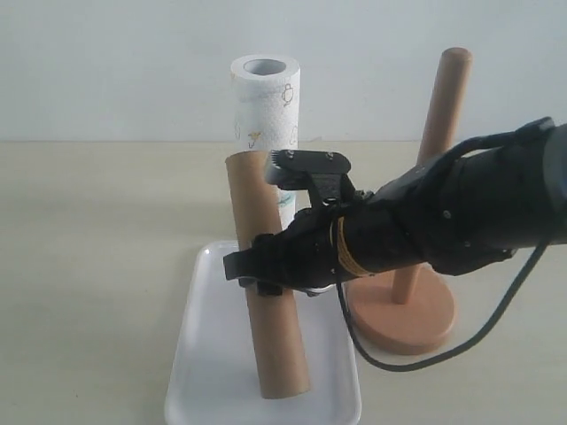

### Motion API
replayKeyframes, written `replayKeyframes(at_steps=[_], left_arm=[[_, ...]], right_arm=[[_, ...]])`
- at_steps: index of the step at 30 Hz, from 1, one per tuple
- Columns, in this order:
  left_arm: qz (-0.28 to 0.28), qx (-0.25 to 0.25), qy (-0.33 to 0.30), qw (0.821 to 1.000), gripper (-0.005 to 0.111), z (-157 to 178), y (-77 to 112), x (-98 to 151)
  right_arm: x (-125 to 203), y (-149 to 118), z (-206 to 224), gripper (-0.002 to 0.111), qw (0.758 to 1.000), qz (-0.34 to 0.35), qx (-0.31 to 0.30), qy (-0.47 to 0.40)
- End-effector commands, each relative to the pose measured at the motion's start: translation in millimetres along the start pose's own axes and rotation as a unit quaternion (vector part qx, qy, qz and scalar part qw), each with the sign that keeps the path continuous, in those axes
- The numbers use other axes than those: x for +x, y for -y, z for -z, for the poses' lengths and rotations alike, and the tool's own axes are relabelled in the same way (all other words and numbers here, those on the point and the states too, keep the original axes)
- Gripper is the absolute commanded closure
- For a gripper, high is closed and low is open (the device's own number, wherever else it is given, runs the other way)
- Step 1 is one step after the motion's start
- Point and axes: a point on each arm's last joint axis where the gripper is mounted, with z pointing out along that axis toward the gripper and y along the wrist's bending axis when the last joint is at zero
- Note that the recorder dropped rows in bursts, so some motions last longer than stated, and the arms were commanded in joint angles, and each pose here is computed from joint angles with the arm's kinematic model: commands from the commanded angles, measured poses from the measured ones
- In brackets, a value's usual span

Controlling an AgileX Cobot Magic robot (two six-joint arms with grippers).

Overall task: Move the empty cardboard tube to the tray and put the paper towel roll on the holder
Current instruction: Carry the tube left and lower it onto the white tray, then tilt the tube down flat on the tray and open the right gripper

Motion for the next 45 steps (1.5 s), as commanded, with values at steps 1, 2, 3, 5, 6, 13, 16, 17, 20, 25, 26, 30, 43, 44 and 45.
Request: replayKeyframes(at_steps=[1,2,3,5,6,13,16,17,20,25,26,30,43,44,45], left_arm=[[-0.002,-0.002,0.001,1.000,0.102,-0.1,-0.3,0.7],[-0.002,-0.002,0.001,1.000,0.102,-0.1,-0.3,0.7],[-0.002,-0.002,0.001,1.000,0.102,-0.1,-0.3,0.7],[-0.002,-0.002,0.001,1.000,0.102,-0.1,-0.3,0.7],[-0.002,-0.002,0.001,1.000,0.102,-0.1,-0.3,0.7],[-0.002,-0.002,0.001,1.000,0.102,-0.1,-0.3,0.7],[-0.002,-0.002,0.001,1.000,0.102,-0.1,-0.3,0.7],[-0.002,-0.002,0.001,1.000,0.102,-0.1,-0.3,0.7],[-0.002,-0.002,0.001,1.000,0.102,-0.1,-0.3,0.7],[-0.002,-0.002,0.001,1.000,0.102,-0.1,-0.3,0.7],[-0.002,-0.002,0.001,1.000,0.102,-0.1,-0.3,0.7],[-0.002,-0.002,0.001,1.000,0.102,-0.1,-0.3,0.7],[-0.002,-0.002,0.001,1.000,0.102,-0.1,-0.3,0.7],[-0.002,-0.002,0.001,1.000,0.102,-0.1,-0.3,0.7],[-0.002,-0.002,0.001,1.000,0.102,-0.1,-0.3,0.7]], right_arm=[[5.2,1.7,-7.8,0.108,1.000,-0.001,0.000,-0.014],[5.2,1.7,-7.8,0.108,1.000,-0.001,0.000,-0.014],[5.2,1.7,-7.8,0.108,1.000,-0.001,0.000,-0.014],[5.1,2.0,-7.8,0.108,1.000,-0.001,0.002,-0.013],[4.8,2.4,-7.8,0.108,1.000,-0.001,0.004,-0.012],[6.4,5.2,-11.7,0.108,1.000,-0.017,0.012,-0.012],[11.5,8.7,-19.5,0.108,0.999,-0.036,0.016,-0.022],[13.6,9.9,-22.5,0.108,0.999,-0.043,0.017,-0.027],[17.9,13.3,-28.7,0.108,0.997,-0.059,0.022,-0.034],[17.3,13.5,-28.7,0.108,0.997,-0.073,0.024,-0.030],[17.0,13.9,-28.7,0.108,0.996,-0.075,0.026,-0.028],[16.6,14.8,-28.7,0.108,0.996,-0.079,0.031,-0.025],[18.2,13.9,-30.5,0.108,0.995,-0.087,0.025,-0.030],[18.2,13.9,-30.5,0.108,0.995,-0.087,0.025,-0.030],[18.3,13.7,-30.5,0.108,0.995,-0.087,0.024,-0.030]])
